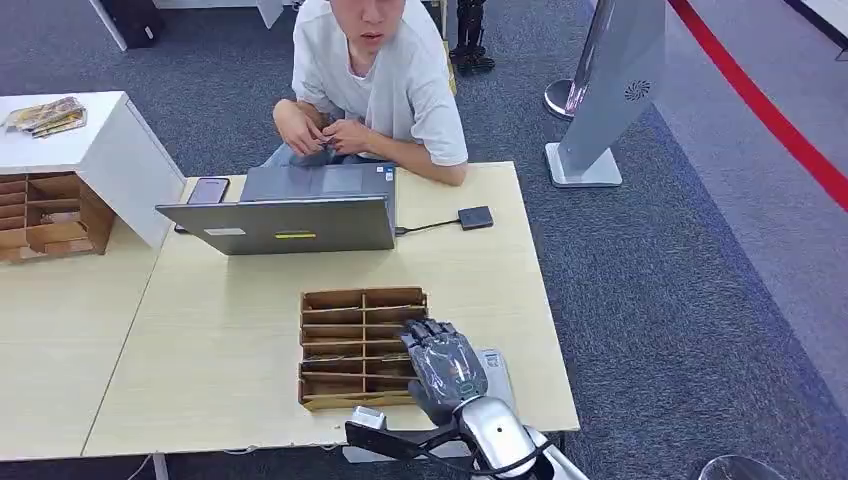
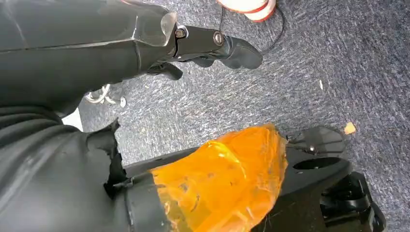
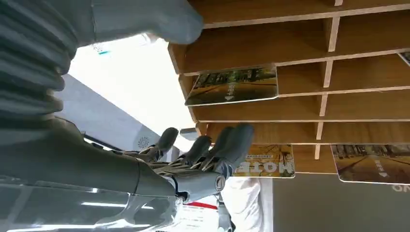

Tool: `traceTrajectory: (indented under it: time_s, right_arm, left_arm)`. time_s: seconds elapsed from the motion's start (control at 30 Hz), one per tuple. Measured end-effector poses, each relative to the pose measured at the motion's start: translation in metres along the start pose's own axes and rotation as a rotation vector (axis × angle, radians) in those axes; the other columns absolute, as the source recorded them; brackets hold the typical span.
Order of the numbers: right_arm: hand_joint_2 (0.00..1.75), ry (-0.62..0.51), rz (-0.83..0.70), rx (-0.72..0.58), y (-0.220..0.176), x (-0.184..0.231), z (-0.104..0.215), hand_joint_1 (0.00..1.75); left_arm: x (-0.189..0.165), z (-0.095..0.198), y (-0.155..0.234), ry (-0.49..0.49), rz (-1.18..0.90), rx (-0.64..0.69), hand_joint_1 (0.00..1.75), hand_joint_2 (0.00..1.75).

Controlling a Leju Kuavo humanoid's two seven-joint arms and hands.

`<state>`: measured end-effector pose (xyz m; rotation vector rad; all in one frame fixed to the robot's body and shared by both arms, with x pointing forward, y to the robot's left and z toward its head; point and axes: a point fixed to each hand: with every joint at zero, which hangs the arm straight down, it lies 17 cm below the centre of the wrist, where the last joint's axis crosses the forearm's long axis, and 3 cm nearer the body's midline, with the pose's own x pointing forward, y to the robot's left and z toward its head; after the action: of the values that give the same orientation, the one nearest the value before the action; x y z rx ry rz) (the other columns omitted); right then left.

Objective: Pass the card to the sensor for recognition and then transmit it.

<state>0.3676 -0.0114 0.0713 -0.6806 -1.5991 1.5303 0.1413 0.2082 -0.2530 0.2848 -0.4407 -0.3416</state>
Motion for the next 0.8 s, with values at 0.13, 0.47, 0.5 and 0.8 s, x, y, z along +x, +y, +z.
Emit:
traceTrajectory:
  time_s: [0.13,0.47,0.5,0.8]
  right_arm:
    - [1.75,0.0,0.0,0.0,0.0001,0.0001,-0.0002,1.36]
    - [1.75,0.002,0.006,-0.006,-0.0037,-0.0021,-0.0028,1.59]
    - [1.75,0.002,0.006,-0.007,-0.0038,-0.0023,-0.0028,1.59]
    - [1.75,0.003,0.015,-0.018,-0.0064,-0.0026,-0.0035,1.75]
  left_arm:
    - [-0.0001,0.0,0.0,0.001,0.0,0.0,0.0,0.0]
    - [0.0004,-0.0001,0.0001,-0.002,-0.005,-0.002,0.0,0.0]
    - [0.0005,-0.0002,0.0001,-0.003,-0.007,-0.002,0.0,0.0]
    - [0.0021,-0.0008,0.0022,-0.01,-0.013,0.002,0.0,0.0]
